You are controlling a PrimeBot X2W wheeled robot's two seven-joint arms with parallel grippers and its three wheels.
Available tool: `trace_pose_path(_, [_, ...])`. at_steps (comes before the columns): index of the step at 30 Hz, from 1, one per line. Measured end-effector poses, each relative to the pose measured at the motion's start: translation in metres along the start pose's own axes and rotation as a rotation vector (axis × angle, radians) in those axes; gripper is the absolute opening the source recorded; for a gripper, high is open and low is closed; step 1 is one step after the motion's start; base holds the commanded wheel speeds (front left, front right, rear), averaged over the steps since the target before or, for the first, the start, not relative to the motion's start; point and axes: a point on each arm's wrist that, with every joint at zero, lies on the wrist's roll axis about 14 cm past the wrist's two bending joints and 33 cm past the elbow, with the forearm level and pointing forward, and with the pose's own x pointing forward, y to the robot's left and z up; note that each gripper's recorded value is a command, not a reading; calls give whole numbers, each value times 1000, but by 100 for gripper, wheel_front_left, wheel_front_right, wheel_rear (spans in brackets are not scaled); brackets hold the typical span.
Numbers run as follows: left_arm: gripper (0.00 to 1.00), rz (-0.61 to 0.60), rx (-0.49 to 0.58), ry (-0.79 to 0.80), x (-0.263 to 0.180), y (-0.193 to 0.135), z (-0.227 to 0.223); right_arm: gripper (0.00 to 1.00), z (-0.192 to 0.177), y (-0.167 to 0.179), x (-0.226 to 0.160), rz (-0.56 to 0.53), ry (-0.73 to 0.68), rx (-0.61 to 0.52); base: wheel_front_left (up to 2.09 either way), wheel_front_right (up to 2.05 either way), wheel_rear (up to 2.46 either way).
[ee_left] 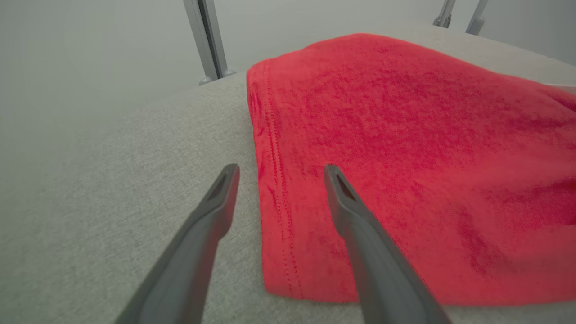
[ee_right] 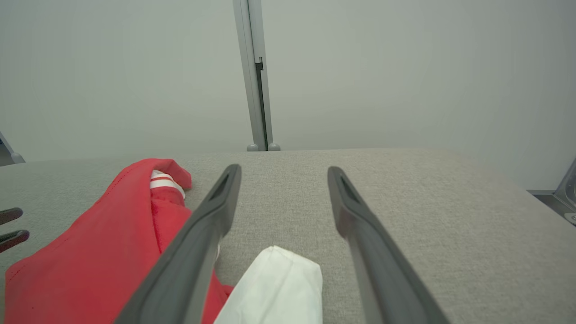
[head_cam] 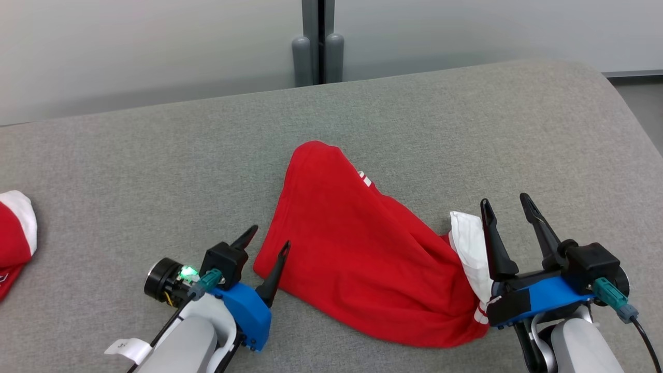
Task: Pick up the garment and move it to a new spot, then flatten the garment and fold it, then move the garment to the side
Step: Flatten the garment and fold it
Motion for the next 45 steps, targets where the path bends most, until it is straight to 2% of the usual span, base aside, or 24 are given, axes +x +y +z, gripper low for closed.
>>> trace_pose_path(8, [100, -43, -14, 169, -4, -8, -50, 100, -2, -9, -3, -25, 8, -6, 0, 0, 0])
trace_pose_path(13, [100, -75, -20, 201, -5, -18, -59, 100, -1, -12, -4, -33, 6, -7, 0, 0, 0])
trace_pose_path(14, [95, -79, -23, 200, -5, -19, -58, 100, -1, -11, -4, -32, 6, -6, 0, 0, 0])
trace_pose_path(16, [29, -81, -39, 190, -4, -22, -56, 100, 0, -10, -4, -27, 2, -6, 0, 0, 0])
trace_pose_path(17, [0, -80, -52, 187, -5, -23, -56, 100, 1, -9, -4, -25, 1, -6, 0, 0, 0])
trace_pose_path(23, [0, -37, -102, 114, -4, -18, -40, 100, 4, -4, -4, -13, -8, -1, 0, 0, 0])
trace_pose_path(28, [0, 97, -189, 14, -14, 14, -17, 100, 5, 3, -2, 4, -14, 7, 0, 0, 0])
trace_pose_path(31, [0, 222, -221, -60, -39, 44, -6, 100, 1, 13, -1, 33, -2, 16, 0, 0, 0])
trace_pose_path(38, [0, 386, -242, -94, -92, 73, -17, 100, 0, 30, 5, 79, 1, 25, 0, 0, 0])
trace_pose_path(45, [0, 505, -306, -65, -131, 80, -46, 100, -3, 32, 5, 83, 10, 28, 0, 0, 0])
